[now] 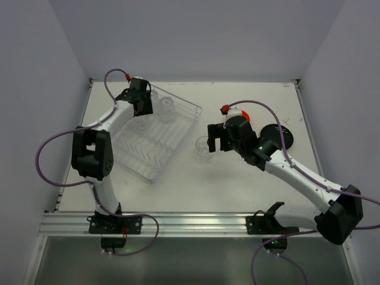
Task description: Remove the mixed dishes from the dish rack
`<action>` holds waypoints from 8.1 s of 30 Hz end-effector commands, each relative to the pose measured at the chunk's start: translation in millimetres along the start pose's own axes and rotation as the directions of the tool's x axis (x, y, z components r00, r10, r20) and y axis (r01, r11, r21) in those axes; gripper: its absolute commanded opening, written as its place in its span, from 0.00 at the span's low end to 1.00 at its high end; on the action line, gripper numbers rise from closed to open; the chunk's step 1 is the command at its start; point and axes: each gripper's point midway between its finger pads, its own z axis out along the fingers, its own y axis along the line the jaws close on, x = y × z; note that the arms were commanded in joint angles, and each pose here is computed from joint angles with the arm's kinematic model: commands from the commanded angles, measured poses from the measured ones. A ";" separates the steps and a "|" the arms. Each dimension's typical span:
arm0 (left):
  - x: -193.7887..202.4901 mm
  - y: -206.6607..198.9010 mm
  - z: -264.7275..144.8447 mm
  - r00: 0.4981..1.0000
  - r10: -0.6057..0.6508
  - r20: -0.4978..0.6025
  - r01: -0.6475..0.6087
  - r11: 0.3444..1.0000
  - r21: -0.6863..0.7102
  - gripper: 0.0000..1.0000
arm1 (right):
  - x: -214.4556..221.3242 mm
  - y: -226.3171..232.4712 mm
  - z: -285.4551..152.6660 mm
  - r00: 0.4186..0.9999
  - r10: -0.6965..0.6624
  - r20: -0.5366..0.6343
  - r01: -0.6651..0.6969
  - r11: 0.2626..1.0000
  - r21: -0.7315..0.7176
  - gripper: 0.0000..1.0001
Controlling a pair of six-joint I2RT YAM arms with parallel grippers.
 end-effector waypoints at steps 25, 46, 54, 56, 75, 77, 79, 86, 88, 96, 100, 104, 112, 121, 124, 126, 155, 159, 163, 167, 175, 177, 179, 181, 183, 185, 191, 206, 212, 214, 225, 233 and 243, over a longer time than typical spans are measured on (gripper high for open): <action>12.2 -94.2 -308.2 0.953 -0.225 0.204 -0.107 0.380 0.919 0.00 | -58.7 30.8 -91.9 0.906 0.170 0.388 -0.028 0.938 -0.346 0.99; 92.1 -81.6 -371.3 0.898 -0.404 -0.174 0.153 -0.084 0.985 0.00 | -44.7 171.9 -172.6 0.949 0.288 0.131 0.062 0.235 -0.970 0.77; 95.0 -80.3 -373.8 0.898 -0.406 -0.169 0.140 -0.099 0.985 0.00 | -47.2 194.8 -165.9 0.940 0.336 0.064 -0.004 0.197 -0.980 0.56; 103.4 -79.4 -366.7 0.897 -0.403 -0.182 0.158 -0.092 0.983 0.00 | -44.7 194.8 -166.2 0.937 0.345 0.053 -0.013 0.184 -0.983 0.44; 64.4 -50.3 -332.3 0.932 -0.316 0.176 -0.012 0.460 0.888 1.00 | -43.9 104.5 -119.8 0.917 0.336 0.215 -0.128 0.758 -0.639 0.00; 55.3 -32.0 -334.1 0.931 -0.246 0.270 -0.083 0.577 0.812 1.00 | -29.4 72.7 -114.9 0.943 0.281 0.179 -0.165 0.861 -0.481 0.00; 41.4 -7.6 -329.8 0.903 -0.197 0.382 -0.143 0.700 0.699 1.00 | -32.5 33.8 -112.9 0.936 0.282 0.211 -0.213 0.930 -0.299 0.00; 57.4 55.6 -283.3 0.872 -0.123 0.474 -0.080 0.919 0.385 1.00 | 7.0 -67.1 -91.3 0.975 0.219 -0.030 -0.213 0.967 0.141 0.00; 71.3 56.8 -263.8 0.872 -0.130 0.472 -0.061 0.927 0.369 1.00 | 3.8 -75.5 -81.5 0.979 0.187 -0.085 -0.168 0.966 0.195 0.00; 87.0 62.0 -246.9 0.874 -0.164 0.458 -0.010 0.936 0.353 1.00 | 20.3 -82.3 -39.1 0.927 0.093 -0.364 0.008 0.964 0.266 0.00; 86.4 65.9 -251.5 0.860 -0.186 0.476 0.003 0.933 0.359 1.00 | 39.4 -83.9 -10.9 0.879 0.063 -0.473 0.071 0.963 0.261 0.00; 87.4 66.7 -251.9 0.858 -0.191 0.477 0.007 0.933 0.361 1.00 | 47.8 -75.0 10.0 0.856 0.042 -0.515 0.082 0.973 0.215 0.00; 88.8 65.7 -251.2 0.861 -0.191 0.472 0.008 0.932 0.361 1.00 | 69.7 -54.9 44.3 0.815 -0.004 -0.579 0.104 0.985 0.139 0.00; 90.1 63.8 -249.0 0.866 -0.181 0.466 0.003 0.934 0.358 1.00 | 64.1 -39.9 62.2 0.814 -0.026 -0.581 0.097 0.991 0.092 0.00; 90.8 63.1 -248.4 0.868 -0.181 0.462 0.004 0.934 0.358 1.00 | 64.7 -42.1 66.7 0.814 -0.033 -0.580 0.110 0.989 0.098 0.01; 90.8 63.0 -248.4 0.868 -0.180 0.462 0.004 0.934 0.358 1.00 | 67.9 -45.2 68.9 0.807 -0.033 -0.589 0.121 0.986 0.111 0.02; 80.5 41.2 -239.9 0.911 -0.113 0.398 -0.042 0.932 0.360 1.00 | -32.8 -46.9 -43.1 0.998 0.060 -0.024 -0.058 0.996 0.073 0.99; 58.0 35.8 -237.0 0.916 -0.148 0.373 0.020 0.946 0.324 1.00 | -56.1 -45.4 -59.7 0.969 0.138 0.206 -0.143 0.990 0.011 0.99; 20.0 7.2 -247.5 0.888 -0.205 0.411 0.018 0.910 0.415 1.00 | -70.6 -62.5 -77.7 0.911 0.195 0.364 -0.226 0.973 0.044 0.99; 0.8 -37.3 -247.3 0.849 -0.286 0.445 -0.030 0.814 0.580 1.00 | -62.0 -75.9 -83.1 0.868 0.232 0.440 -0.285 0.957 0.057 0.99; -52.3 -86.3 -149.0 0.911 0.020 0.411 -0.178 0.919 0.352 1.00 | -52.4 -88.1 -83.1 0.861 0.219 0.458 -0.296 0.950 0.101 0.99; -40.5 -97.0 -112.9 0.937 0.111 0.332 -0.224 0.919 0.326 1.00 | -52.7 -80.9 -86.8 0.863 0.218 0.456 -0.274 0.960 0.060 0.99; -52.8 -98.5 -104.4 0.939 0.139 0.314 -0.239 0.922 0.305 1.00 | -51.9 -78.6 -87.3 0.864 0.209 0.457 -0.258 0.965 0.046 0.99; -56.4 -103.7 -88.6 0.943 0.152 0.295 -0.246 0.918 0.313 1.00 | -51.4 -74.7 -85.8 0.869 0.208 0.449 -0.246 0.969 0.029 0.99; -54.6 -102.7 -74.2 0.951 0.160 0.265 -0.247 0.909 0.335 1.00 | -49.6 -71.3 -84.5 0.877 0.205 0.435 -0.236 0.972 0.018 0.99; -53.2 -104.3 -64.8 0.956 0.171 0.237 -0.249 0.902 0.353 1.00 | -48.3 -70.7 -84.2 0.879 0.203 0.430 -0.232 0.973 0.014 0.99; -43.5 -104.3 -37.2 0.961 0.215 0.176 -0.269 0.876 0.400 1.00 | -47.0 -67.4 -77.9 0.890 0.196 0.413 -0.218 0.976 0.008 0.99; -30.5 -122.1 -3.2 0.958 0.256 0.129 -0.286 0.851 0.440 0.99 | -45.2 -63.1 -73.5 0.903 0.183 0.389 -0.199 0.980 -0.001 0.99; -29.5 -135.9 5.4 0.953 0.271 0.131 -0.301 0.831 0.468 0.98 | -44.0 -60.4 -70.9 0.908 0.182 0.378 -0.191 0.981 -0.012 0.99; -30.5 -137.6 7.4 0.953 0.271 0.134 -0.302 0.831 0.467 0.97 | -44.3 -58.6 -71.1 0.909 0.182 0.375 -0.188 0.982 -0.020 0.99; -26.3 -141.6 17.0 0.949 0.283 0.137 -0.314 0.835 0.452 0.78 | -44.2 -56.9 -72.5 0.908 0.183 0.377 -0.185 0.982 -0.032 0.99; -26.5 -147.4 -8.8 0.956 0.250 0.150 -0.292 0.833 0.470 0.34 | -44.1 -56.4 -72.7 0.908 0.183 0.377 -0.184 0.982 -0.034 0.99; -66.6 -152.4 -115.0 0.943 0.124 0.310 -0.279 0.803 0.527 0.00 | -45.5 -56.7 -74.5 0.905 0.185 0.384 -0.185 0.982 -0.036 0.99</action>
